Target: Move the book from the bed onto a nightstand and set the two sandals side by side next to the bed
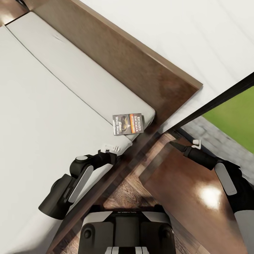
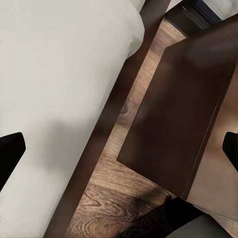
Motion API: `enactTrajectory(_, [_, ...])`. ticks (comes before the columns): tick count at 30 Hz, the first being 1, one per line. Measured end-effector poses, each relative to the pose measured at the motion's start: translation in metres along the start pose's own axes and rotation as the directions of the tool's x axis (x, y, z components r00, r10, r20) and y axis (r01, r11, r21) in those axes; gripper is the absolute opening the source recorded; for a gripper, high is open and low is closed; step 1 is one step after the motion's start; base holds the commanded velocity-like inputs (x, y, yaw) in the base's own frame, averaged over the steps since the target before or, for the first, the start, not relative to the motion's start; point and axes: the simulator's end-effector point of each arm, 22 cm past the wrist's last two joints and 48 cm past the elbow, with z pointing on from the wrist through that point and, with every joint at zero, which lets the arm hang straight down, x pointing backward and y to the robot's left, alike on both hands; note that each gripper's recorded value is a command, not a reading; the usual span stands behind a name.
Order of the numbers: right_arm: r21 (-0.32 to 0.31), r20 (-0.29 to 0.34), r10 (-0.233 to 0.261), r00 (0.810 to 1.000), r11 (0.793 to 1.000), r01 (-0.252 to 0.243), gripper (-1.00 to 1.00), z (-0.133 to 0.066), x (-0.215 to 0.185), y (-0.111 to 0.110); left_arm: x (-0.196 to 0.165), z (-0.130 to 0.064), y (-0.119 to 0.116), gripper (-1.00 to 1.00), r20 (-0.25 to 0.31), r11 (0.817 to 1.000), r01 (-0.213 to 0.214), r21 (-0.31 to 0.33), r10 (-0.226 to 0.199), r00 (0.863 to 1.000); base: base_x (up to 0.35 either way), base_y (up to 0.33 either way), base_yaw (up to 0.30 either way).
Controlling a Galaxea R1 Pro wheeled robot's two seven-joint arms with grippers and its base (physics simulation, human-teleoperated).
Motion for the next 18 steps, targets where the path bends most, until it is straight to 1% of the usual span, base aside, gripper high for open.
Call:
enactTrajectory(8, [0.002,-0.001,-0.001,1.000,1.000,0.001,1.00,0.0000,0.0001,-0.0004,0.0000,0.0000,0.0001,1.00,0.000,1.000,0.000,0.000,0.000,1.000,-0.011,0.000,0.000])
enactTrajectory(14, [0.002,-0.002,0.000,1.000,1.000,0.000,1.00,0.0003,0.0004,-0.0008,-0.0003,0.0004,-0.0002,1.00,0.000,1.000,0.000,0.001,0.000,1.000,-0.210,0.000,0.000])
enactTrajectory(18, [0.002,-0.001,-0.001,1.000,1.000,0.001,1.00,0.0001,0.0002,-0.0005,-0.0002,0.0000,0.0001,1.00,0.000,1.000,0.001,0.001,-0.001,1.000,-0.047,0.000,0.000])
